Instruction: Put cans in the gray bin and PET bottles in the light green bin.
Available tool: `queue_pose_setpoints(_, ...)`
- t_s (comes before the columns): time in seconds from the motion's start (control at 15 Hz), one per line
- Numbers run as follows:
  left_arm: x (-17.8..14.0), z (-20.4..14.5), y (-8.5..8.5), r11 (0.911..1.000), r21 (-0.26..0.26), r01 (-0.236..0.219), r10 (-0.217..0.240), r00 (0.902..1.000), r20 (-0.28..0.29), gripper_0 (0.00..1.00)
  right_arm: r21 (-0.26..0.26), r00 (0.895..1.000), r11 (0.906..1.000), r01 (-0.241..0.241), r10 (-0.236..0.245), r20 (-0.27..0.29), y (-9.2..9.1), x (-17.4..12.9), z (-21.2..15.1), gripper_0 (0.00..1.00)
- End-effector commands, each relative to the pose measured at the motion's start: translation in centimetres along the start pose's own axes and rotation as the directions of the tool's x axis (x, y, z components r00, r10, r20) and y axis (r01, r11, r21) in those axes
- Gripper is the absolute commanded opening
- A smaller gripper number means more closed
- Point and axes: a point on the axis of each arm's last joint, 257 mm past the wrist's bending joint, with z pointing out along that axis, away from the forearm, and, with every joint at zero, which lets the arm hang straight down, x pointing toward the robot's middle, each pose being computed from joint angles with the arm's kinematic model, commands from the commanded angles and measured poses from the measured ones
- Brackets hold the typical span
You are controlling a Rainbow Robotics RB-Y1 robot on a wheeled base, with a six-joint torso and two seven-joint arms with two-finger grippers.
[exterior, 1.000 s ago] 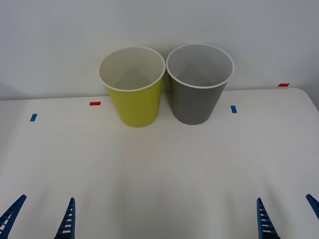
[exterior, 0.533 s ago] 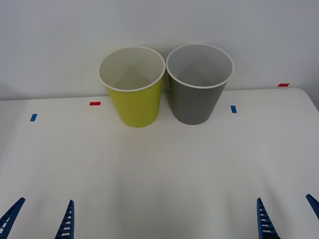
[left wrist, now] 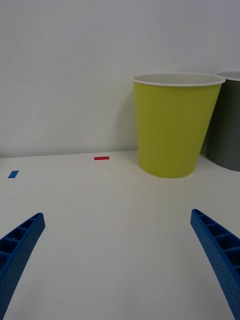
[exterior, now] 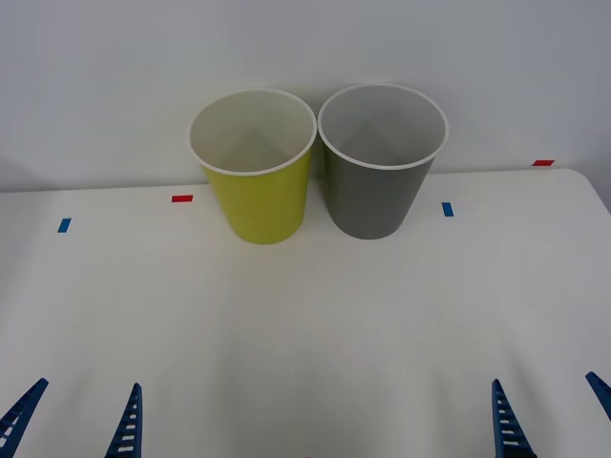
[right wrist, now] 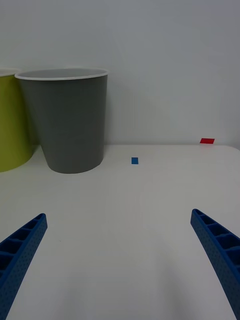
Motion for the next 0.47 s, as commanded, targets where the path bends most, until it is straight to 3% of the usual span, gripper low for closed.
queue_pose_setpoints(0.07,0.01,0.00,0.00,1.0000,0.000,0.000,0.000,1.0000,0.000,1.00,0.000,1.000,1.0000,0.000,0.000,0.000,0.00,0.00,0.00,1.00)
queue_pose_setpoints(0.47,0.01,0.00,0.00,1.0000,0.000,0.000,0.000,1.0000,0.000,1.00,0.000,1.000,1.0000,0.000,0.000,0.000,0.00,0.00,0.00,1.00)
